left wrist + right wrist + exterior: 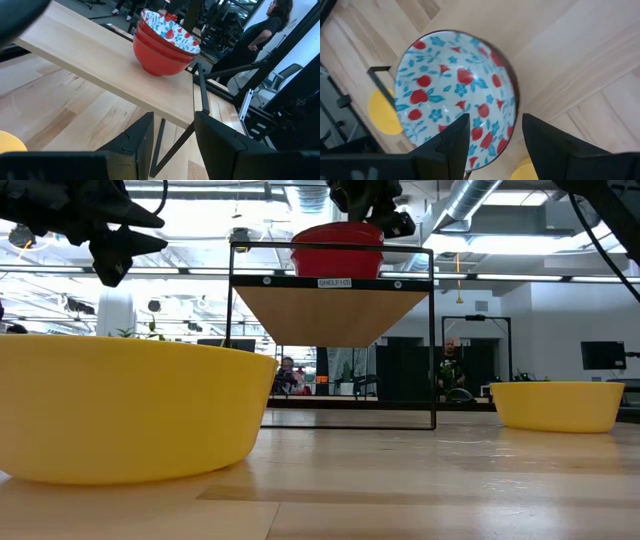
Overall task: Pick & Place Mini bowls
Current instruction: Stack the white patterned bowl on top of the white patterned bowl on the shelf
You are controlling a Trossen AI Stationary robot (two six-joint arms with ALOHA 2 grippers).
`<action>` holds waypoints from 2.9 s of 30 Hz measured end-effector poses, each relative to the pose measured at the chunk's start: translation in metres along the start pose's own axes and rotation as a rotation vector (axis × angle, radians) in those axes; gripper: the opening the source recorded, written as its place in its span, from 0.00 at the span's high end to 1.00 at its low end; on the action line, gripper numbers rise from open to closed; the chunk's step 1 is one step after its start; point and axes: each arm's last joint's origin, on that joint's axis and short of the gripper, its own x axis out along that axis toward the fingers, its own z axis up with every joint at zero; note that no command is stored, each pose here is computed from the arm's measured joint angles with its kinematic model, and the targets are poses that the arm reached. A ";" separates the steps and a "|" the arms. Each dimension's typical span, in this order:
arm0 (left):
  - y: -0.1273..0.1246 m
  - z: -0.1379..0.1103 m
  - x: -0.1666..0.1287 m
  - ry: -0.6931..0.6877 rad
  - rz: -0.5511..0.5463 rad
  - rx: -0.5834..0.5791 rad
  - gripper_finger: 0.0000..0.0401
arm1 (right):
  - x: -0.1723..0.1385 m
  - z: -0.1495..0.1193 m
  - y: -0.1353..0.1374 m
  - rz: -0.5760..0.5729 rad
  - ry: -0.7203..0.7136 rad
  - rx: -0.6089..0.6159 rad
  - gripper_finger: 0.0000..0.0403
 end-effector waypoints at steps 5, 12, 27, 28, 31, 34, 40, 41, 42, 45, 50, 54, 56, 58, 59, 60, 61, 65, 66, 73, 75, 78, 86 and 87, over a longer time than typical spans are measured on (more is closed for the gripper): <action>0.000 0.000 0.000 -0.005 -0.002 -0.001 0.65 | 0.000 0.000 0.000 -0.005 -0.002 -0.001 0.58; 0.000 0.001 0.000 -0.009 -0.005 -0.003 0.65 | 0.000 0.000 0.000 -0.025 -0.010 -0.001 0.58; -0.001 0.001 0.000 -0.013 -0.006 -0.004 0.65 | 0.003 -0.005 0.016 0.002 -0.010 -0.012 0.58; -0.001 0.001 0.000 -0.012 -0.007 -0.004 0.65 | 0.003 -0.006 0.017 0.008 -0.007 -0.018 0.58; -0.001 0.001 0.000 -0.013 -0.007 -0.004 0.65 | -0.003 -0.007 0.017 0.026 -0.022 -0.025 0.58; -0.001 0.001 0.000 -0.013 -0.007 -0.004 0.65 | -0.006 -0.007 0.017 0.035 -0.026 -0.027 0.58; -0.001 0.001 0.000 -0.013 -0.007 -0.004 0.65 | -0.006 -0.005 0.020 0.095 -0.036 -0.061 0.58; -0.001 0.001 0.000 -0.014 -0.007 -0.004 0.65 | -0.006 -0.004 0.021 0.100 -0.048 -0.064 0.58; -0.001 0.001 0.000 -0.013 -0.007 -0.004 0.65 | -0.006 -0.003 0.021 0.105 -0.054 -0.066 0.58; -0.001 0.001 0.000 -0.015 -0.008 -0.005 0.65 | -0.007 -0.001 0.023 0.137 -0.067 -0.093 0.58; -0.001 0.002 0.000 -0.016 -0.008 -0.005 0.65 | -0.006 -0.003 0.027 0.185 -0.058 -0.183 0.58; -0.001 0.002 0.000 -0.018 -0.009 -0.006 0.65 | -0.005 -0.005 0.025 0.142 -0.041 -0.197 0.60; -0.001 0.002 0.000 -0.018 -0.009 -0.006 0.65 | -0.001 -0.005 0.024 0.133 -0.023 -0.193 0.64; -0.001 0.002 0.000 -0.018 -0.009 -0.006 0.65 | 0.003 -0.006 0.023 0.125 -0.001 -0.188 0.69; -0.001 0.002 0.000 -0.018 -0.010 -0.006 0.65 | 0.004 -0.006 0.023 0.124 0.002 -0.191 0.72; -0.001 0.002 0.000 -0.019 -0.009 -0.006 0.65 | 0.005 -0.007 0.023 0.123 0.004 -0.199 0.74; -0.001 0.002 0.000 -0.019 -0.009 -0.006 0.65 | 0.006 -0.007 0.023 0.118 0.007 -0.211 0.76; -0.001 0.002 0.000 -0.019 -0.009 -0.006 0.65 | 0.013 -0.007 0.021 0.074 0.019 -0.218 0.82; -0.001 0.002 0.000 -0.019 -0.010 -0.006 0.65 | 0.014 -0.007 0.021 0.065 0.020 -0.217 0.83; -0.001 0.002 0.000 -0.019 -0.010 -0.006 0.65 | 0.019 -0.008 0.019 0.058 0.035 -0.253 0.84; -0.001 0.002 0.000 -0.019 -0.010 -0.006 0.65 | 0.019 -0.007 0.020 0.059 0.025 -0.258 0.84; -0.001 0.002 0.000 -0.019 -0.010 -0.006 0.65 | 0.019 -0.005 0.017 0.058 0.021 -0.257 0.84; -0.001 0.002 0.000 -0.019 -0.010 -0.006 0.65 | 0.022 -0.001 0.015 0.061 0.013 -0.273 0.84; -0.001 0.002 0.000 -0.019 -0.010 -0.006 0.65 | 0.022 -0.001 0.016 0.062 0.009 -0.273 0.84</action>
